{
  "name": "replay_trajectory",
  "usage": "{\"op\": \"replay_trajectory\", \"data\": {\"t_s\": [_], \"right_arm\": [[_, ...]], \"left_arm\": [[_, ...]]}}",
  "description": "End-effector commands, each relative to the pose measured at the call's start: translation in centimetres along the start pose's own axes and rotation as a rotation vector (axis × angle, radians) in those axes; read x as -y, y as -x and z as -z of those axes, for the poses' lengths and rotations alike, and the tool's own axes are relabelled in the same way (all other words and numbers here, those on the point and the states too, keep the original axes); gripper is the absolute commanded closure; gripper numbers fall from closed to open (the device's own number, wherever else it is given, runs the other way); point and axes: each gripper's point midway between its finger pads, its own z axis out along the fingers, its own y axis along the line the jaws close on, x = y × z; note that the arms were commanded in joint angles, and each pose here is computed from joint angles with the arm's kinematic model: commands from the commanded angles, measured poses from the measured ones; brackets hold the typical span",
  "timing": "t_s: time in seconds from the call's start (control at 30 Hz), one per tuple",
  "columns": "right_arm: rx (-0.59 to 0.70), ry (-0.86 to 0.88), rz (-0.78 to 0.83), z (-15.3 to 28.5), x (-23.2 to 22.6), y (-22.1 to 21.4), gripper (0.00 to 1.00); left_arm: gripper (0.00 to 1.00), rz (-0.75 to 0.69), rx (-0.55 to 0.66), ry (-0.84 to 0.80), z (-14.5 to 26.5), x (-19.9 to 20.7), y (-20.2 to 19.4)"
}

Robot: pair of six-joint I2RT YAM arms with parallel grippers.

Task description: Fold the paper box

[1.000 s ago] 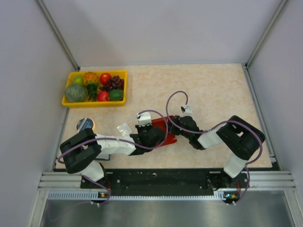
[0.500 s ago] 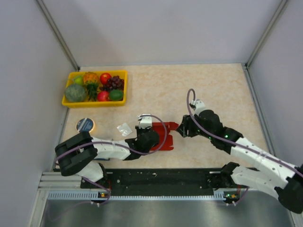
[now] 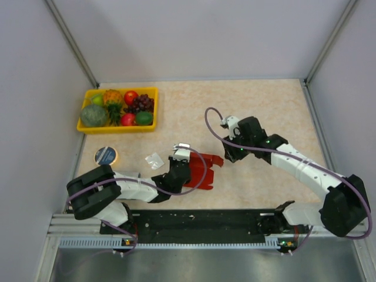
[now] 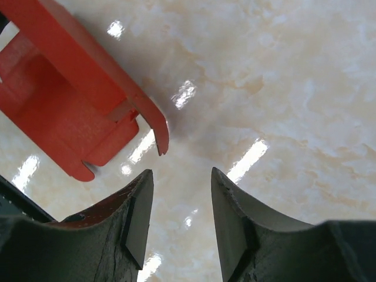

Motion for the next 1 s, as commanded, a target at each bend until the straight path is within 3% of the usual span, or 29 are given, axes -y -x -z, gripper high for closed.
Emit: {"op": "replay_trajectory", "data": {"t_s": [0.0, 0.37, 0.63, 0.83, 0.93, 0.97], "right_arm": [[0.008, 0.088, 0.172, 0.1, -2.0, 0.8, 0.56], [-0.011, 0.028, 0.223, -4.3, -2.0, 1.3, 0.57], [0.005, 0.012, 0.24, -6.0, -2.2, 2.2, 0.65], [0.049, 0.003, 0.177, -6.4, -3.3, 3.0, 0.84], [0.063, -0.062, 0.121, -6.5, -3.6, 2.8, 1.0], [0.069, -0.091, 0.062, -6.6, -3.6, 2.8, 1.0]], "left_arm": [[1.0, 0.052, 0.067, -0.017, 0.0, 0.3, 2.0], [1.0, 0.055, 0.063, -0.032, -0.1, 0.5, 1.5], [1.0, 0.051, 0.06, -0.036, -0.3, 0.7, 1.3], [1.0, 0.068, 0.063, -0.015, -0.5, 0.7, 1.3], [1.0, 0.079, 0.063, 0.005, -0.6, 0.5, 1.2], [1.0, 0.092, 0.067, 0.018, -0.7, 0.4, 1.2]]}}
